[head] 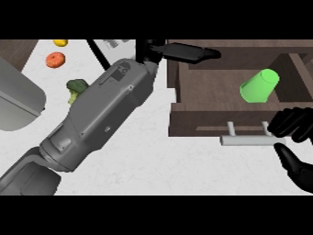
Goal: Pick up the cup, place it into the drawer and close the drawer
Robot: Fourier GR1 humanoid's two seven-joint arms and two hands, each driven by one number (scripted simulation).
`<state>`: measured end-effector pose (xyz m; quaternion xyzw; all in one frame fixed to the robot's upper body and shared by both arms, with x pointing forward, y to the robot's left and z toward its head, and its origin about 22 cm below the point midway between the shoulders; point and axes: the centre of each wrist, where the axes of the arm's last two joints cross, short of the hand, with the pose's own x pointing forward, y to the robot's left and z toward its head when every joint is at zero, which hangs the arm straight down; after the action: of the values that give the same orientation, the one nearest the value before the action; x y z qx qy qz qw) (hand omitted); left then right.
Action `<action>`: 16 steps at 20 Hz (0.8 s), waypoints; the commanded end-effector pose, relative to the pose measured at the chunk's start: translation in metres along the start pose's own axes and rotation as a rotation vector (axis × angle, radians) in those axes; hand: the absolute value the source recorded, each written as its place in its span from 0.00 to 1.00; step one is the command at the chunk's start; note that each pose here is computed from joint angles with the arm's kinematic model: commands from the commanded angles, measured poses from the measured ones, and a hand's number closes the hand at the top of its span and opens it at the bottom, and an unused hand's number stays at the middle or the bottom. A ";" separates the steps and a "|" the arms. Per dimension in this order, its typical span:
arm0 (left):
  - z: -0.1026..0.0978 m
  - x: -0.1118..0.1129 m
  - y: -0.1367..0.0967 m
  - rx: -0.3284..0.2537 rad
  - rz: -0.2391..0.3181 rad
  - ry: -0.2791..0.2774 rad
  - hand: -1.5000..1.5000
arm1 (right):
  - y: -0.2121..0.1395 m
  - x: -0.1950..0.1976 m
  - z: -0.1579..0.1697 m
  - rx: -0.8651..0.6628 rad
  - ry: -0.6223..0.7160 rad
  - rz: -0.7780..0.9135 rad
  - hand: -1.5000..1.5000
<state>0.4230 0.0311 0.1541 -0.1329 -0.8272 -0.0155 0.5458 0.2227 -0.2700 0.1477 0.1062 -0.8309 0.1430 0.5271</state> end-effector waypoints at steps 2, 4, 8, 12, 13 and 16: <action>0.013 0.001 0.052 0.093 0.027 -0.015 0.00 | -0.003 0.013 0.004 0.079 0.029 0.127 1.00; 0.026 0.002 0.064 0.107 0.027 0.028 0.00 | 0.007 0.011 -0.001 0.077 0.062 0.161 1.00; 0.056 0.007 0.092 0.134 0.051 0.053 0.00 | 0.002 0.006 0.009 0.111 0.137 0.250 1.00; 0.091 0.010 0.128 0.146 0.041 0.061 0.00 | 0.002 -0.009 -0.002 0.087 0.177 0.280 1.00; 0.094 0.014 0.142 0.176 0.044 0.044 0.00 | 0.009 -0.007 0.000 0.091 0.175 0.275 1.00; 0.128 0.012 0.163 0.174 0.074 0.062 0.00 | 0.021 -0.023 0.010 0.094 0.185 0.335 1.00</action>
<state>0.3665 0.1828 0.1062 -0.1141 -0.8068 0.0636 0.5762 0.2218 -0.2609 0.1368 -0.0014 -0.7833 0.2621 0.5637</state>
